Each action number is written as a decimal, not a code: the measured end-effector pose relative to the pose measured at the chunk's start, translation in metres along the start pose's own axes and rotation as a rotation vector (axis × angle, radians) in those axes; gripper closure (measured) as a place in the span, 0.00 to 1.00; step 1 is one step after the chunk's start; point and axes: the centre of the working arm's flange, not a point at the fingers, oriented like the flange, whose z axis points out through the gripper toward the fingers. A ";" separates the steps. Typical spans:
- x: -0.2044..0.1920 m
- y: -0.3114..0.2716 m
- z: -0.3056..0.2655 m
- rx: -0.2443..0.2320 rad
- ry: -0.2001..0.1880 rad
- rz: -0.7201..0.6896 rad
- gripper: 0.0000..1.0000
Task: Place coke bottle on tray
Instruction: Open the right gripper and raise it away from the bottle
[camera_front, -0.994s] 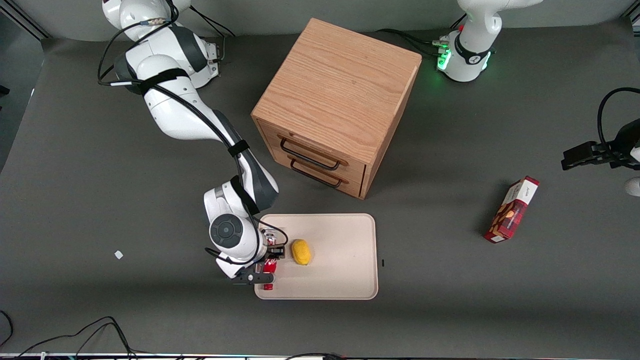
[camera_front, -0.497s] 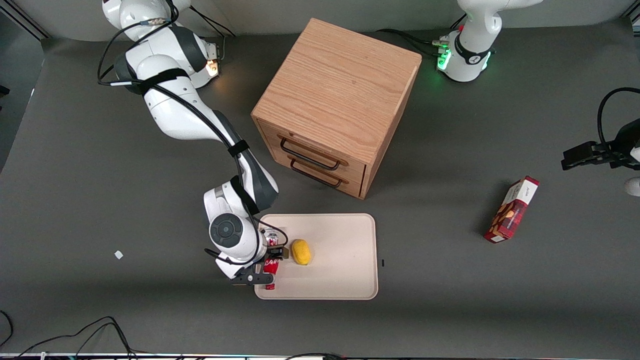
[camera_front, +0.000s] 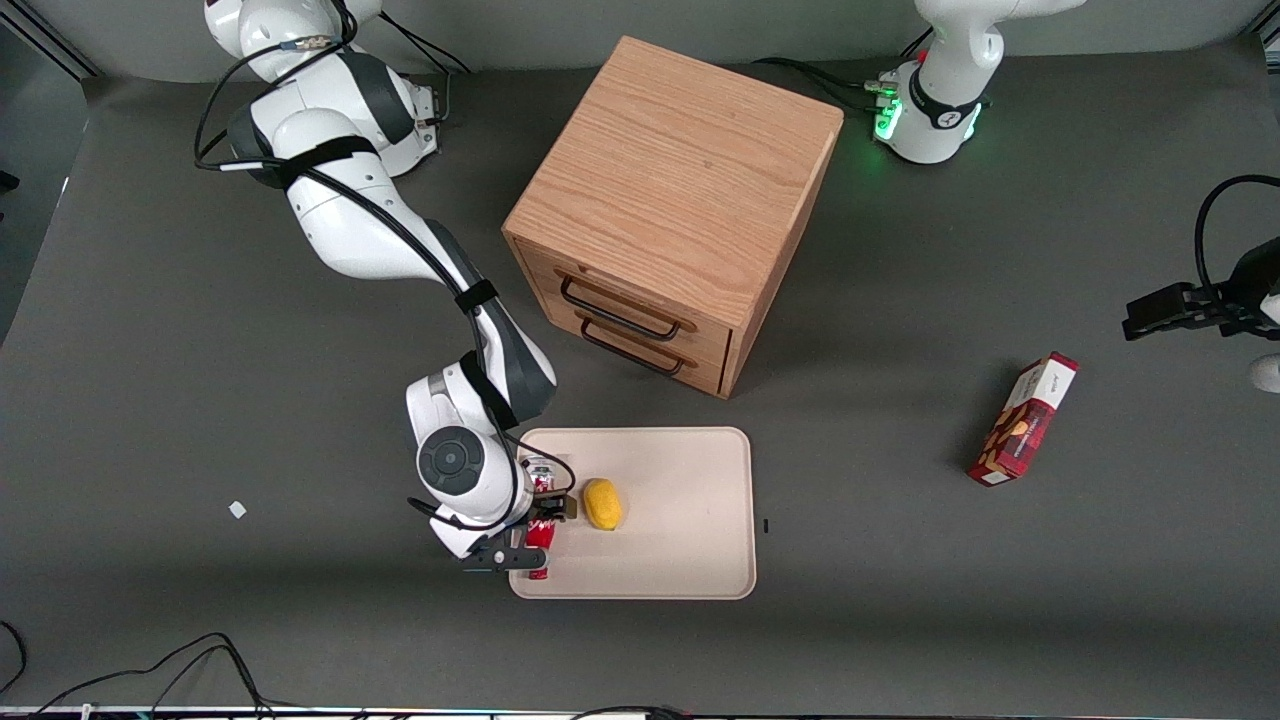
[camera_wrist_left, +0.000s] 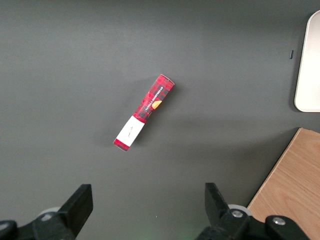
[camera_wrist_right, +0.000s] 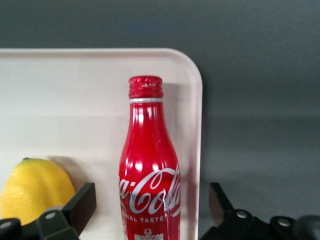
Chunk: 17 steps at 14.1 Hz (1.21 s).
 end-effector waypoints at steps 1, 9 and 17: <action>0.002 0.002 -0.010 0.000 0.006 0.003 0.00; -0.032 0.097 -0.197 -0.033 -0.044 0.103 0.00; -0.097 0.201 -0.301 -0.056 -0.135 0.116 0.00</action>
